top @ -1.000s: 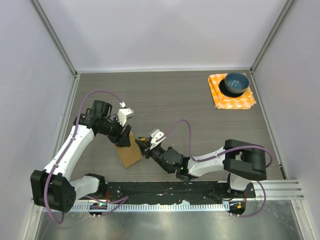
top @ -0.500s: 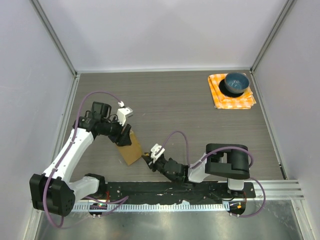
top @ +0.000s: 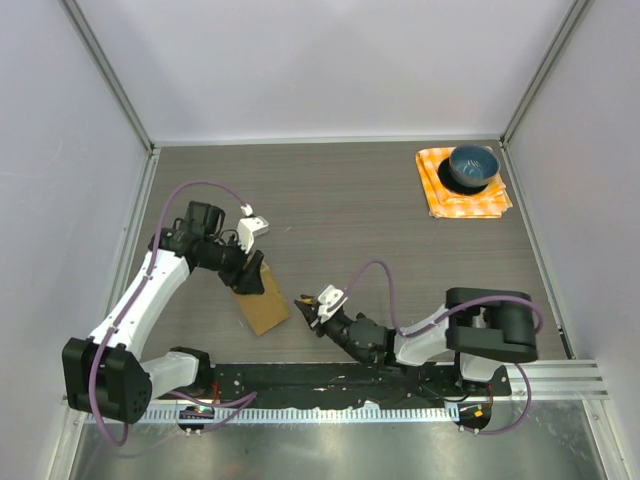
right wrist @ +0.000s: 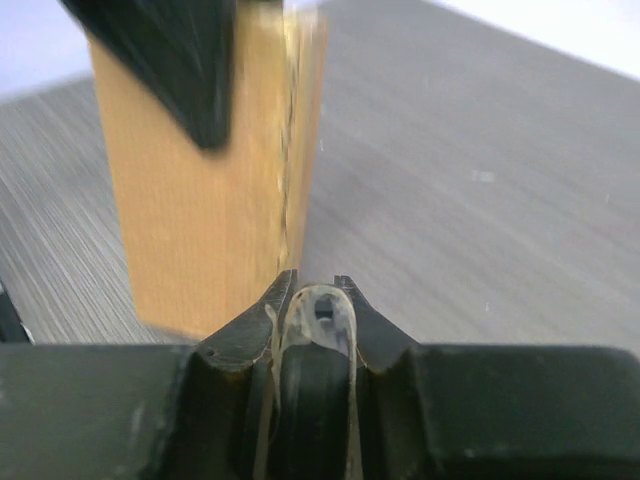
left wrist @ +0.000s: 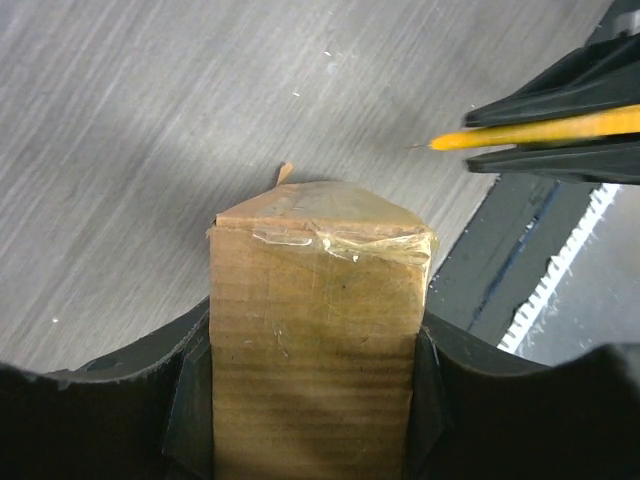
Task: Unpack the express box
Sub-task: Cut the express box at the center of the board.
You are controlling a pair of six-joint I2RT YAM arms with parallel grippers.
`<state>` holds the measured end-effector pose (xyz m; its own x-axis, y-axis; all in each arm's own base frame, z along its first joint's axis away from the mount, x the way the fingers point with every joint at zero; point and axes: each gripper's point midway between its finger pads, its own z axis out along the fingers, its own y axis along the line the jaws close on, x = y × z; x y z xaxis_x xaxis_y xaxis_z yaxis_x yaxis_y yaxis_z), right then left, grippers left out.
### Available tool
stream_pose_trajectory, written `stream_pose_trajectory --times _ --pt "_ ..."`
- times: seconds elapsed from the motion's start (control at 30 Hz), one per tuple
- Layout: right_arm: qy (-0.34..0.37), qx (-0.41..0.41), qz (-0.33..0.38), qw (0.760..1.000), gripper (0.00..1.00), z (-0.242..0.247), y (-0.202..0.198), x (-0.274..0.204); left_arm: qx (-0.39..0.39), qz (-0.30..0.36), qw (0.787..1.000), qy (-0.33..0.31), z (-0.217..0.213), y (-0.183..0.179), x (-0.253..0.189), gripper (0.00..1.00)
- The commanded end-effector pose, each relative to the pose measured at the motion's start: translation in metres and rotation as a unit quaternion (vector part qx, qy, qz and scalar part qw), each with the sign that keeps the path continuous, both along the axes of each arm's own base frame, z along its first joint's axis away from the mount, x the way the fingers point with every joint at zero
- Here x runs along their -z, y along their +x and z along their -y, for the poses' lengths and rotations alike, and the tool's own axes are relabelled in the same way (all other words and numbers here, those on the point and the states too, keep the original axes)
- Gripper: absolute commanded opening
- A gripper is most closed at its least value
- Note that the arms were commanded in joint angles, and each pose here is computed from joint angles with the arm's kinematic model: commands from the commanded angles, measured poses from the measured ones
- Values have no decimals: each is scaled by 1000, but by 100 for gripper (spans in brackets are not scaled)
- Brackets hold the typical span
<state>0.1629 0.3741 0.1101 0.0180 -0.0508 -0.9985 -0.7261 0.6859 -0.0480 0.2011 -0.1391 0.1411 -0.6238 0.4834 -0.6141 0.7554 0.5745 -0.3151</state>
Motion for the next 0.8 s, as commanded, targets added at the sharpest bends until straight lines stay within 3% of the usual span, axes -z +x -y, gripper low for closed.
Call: stream_pose_trajectory --times 0.0,0.2,0.77 --pt "167 0 63 984 1 5 -1 -107 52 -26 998 -32 11 -12 -13 31" --pt "190 -5 103 976 1 -8 0 -137 68 -39 997 -24 9 -15 -8 35" --pt "243 -24 118 963 1 -18 -6 -167 51 -33 998 -8 5 -9 0 36"
